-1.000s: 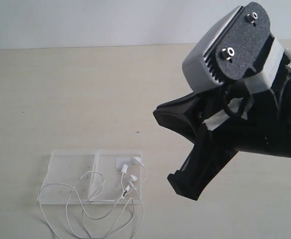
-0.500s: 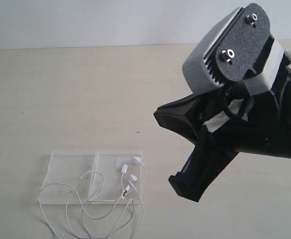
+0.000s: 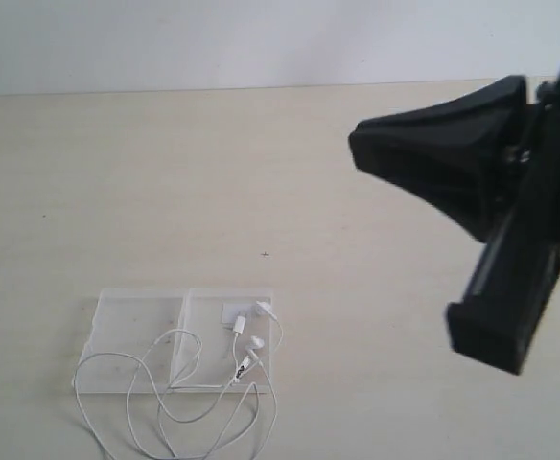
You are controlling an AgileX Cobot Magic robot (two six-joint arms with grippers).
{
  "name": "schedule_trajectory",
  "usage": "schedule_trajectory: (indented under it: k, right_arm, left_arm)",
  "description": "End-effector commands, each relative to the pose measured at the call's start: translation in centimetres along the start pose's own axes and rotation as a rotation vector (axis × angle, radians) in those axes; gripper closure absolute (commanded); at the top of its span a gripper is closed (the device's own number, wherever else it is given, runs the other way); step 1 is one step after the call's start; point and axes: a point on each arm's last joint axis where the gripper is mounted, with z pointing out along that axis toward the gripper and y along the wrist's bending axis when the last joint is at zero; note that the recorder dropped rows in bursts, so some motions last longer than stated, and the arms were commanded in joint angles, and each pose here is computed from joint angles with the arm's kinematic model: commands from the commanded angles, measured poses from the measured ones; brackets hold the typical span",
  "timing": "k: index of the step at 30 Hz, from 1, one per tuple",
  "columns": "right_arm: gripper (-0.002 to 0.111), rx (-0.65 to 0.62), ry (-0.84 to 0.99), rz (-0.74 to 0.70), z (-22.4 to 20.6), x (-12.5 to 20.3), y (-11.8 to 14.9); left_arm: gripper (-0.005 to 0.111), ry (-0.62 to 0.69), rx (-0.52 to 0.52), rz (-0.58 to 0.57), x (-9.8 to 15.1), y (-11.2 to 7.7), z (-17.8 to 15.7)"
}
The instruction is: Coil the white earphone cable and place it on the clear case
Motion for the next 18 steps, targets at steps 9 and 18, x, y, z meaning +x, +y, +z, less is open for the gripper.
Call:
schedule_trajectory:
  k: [9,18]
  right_arm:
    - [0.108,0.169,-0.175,0.019,-4.6,-1.2,-2.2]
    - [0.108,0.323,-0.213,0.042,-6.3,-1.2,-3.7]
  left_arm:
    - [0.107,0.004,0.009,0.000,0.1,-0.1,0.0]
    - [0.107,0.004,0.009,0.000,0.1,-0.1,0.0]
